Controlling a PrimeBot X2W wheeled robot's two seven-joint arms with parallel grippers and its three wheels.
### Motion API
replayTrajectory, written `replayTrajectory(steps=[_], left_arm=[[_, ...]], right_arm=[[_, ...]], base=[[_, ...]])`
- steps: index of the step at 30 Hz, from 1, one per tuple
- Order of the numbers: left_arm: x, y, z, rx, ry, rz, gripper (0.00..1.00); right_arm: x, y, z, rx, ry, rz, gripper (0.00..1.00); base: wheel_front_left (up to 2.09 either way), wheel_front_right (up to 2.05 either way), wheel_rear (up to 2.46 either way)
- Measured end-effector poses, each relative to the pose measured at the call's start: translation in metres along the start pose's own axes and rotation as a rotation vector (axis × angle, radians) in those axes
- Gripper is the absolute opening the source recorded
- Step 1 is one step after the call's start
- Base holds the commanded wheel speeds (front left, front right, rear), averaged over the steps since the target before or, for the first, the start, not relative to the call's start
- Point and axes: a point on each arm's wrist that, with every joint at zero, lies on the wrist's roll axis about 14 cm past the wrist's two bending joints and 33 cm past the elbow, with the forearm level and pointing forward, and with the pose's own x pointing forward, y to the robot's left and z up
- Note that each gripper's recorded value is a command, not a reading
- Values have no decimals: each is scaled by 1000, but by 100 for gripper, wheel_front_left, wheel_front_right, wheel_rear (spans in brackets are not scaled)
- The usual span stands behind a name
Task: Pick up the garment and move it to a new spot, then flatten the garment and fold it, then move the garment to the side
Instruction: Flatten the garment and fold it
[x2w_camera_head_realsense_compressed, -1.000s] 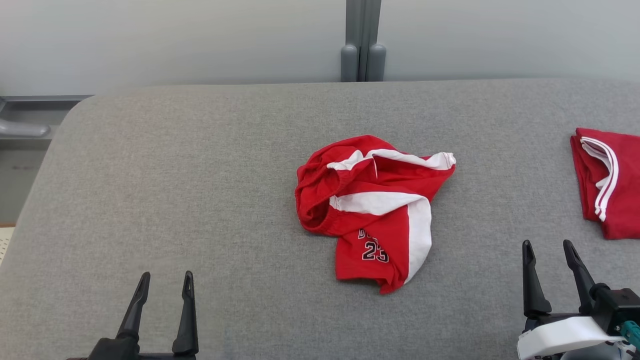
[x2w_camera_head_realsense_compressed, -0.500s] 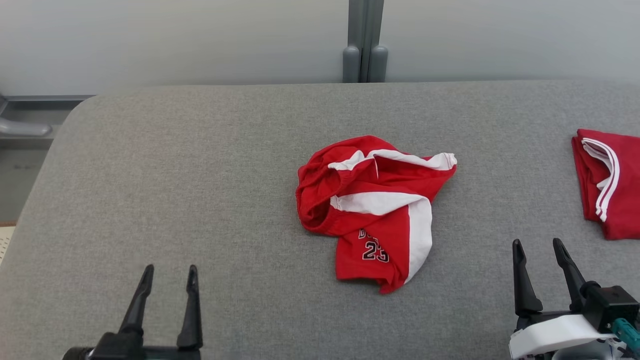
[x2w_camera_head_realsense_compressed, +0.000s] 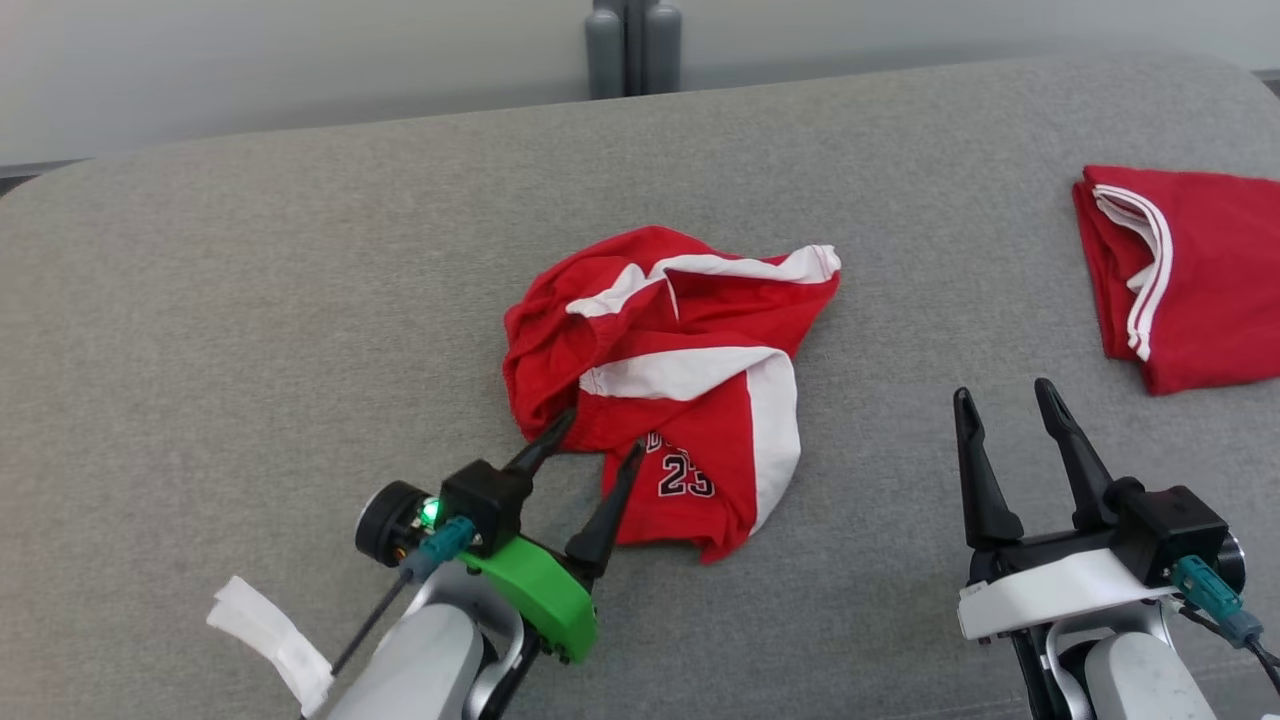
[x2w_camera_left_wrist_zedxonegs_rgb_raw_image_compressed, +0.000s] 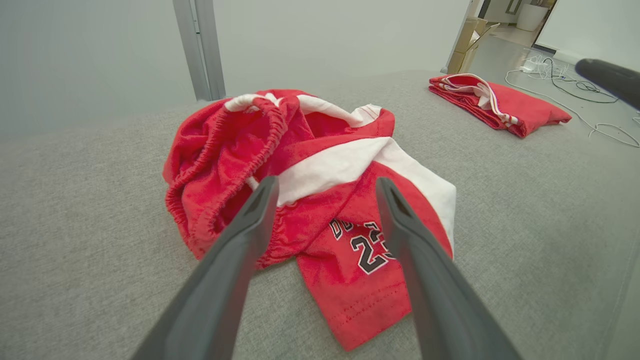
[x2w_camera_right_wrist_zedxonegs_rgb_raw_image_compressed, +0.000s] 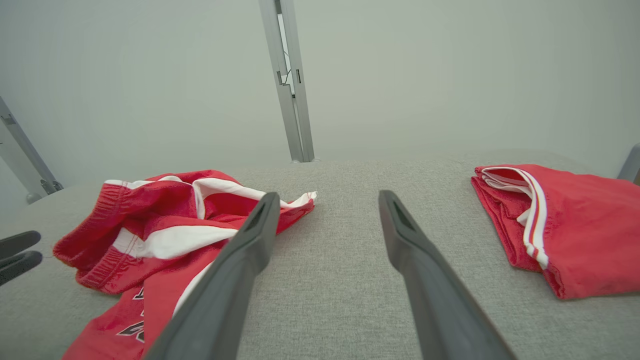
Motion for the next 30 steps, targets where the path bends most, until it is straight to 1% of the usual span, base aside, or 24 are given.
replayTrajectory(steps=[2,5,9,13,16,17,18,19,20,21,26,30], left_arm=[[13,8,-13,-24,58,4,100],[25,22,-32,-9,128,22,100],[36,40,-47,-1,175,55,100],[46,44,-54,5,189,52,100],[54,44,-50,0,172,45,100],[57,45,-46,-12,160,48,98],[58,46,-43,-13,152,50,82],[59,47,-41,-15,147,52,54],[60,47,-40,-19,144,53,29],[61,47,-41,-23,152,52,0],[62,34,-42,-47,183,10,0],[68,19,-23,-86,152,-37,0]], right_arm=[[-1,-9,0,7,1,-30,100],[-8,-25,-5,8,19,-79,100],[-18,-45,-11,3,41,-144,100],[-27,-56,-17,-2,65,-183,100],[-30,-60,-19,-5,75,-195,100],[-29,-59,-20,-4,77,-192,100],[-29,-57,-20,-2,78,-187,100],[-28,-55,-21,0,79,-182,100],[-27,-54,-22,1,80,-179,100],[-26,-53,-22,2,81,-175,100],[-26,-51,-23,5,83,-169,100],[-27,-53,-24,7,85,-175,100]], base=[[0,0,0],[0,0,0],[0,0,0],[0,0,0],[0,0,0],[0,0,0],[0,0,0],[0,0,0],[0,0,0],[0,0,0],[0,0,0],[0,0,0]])
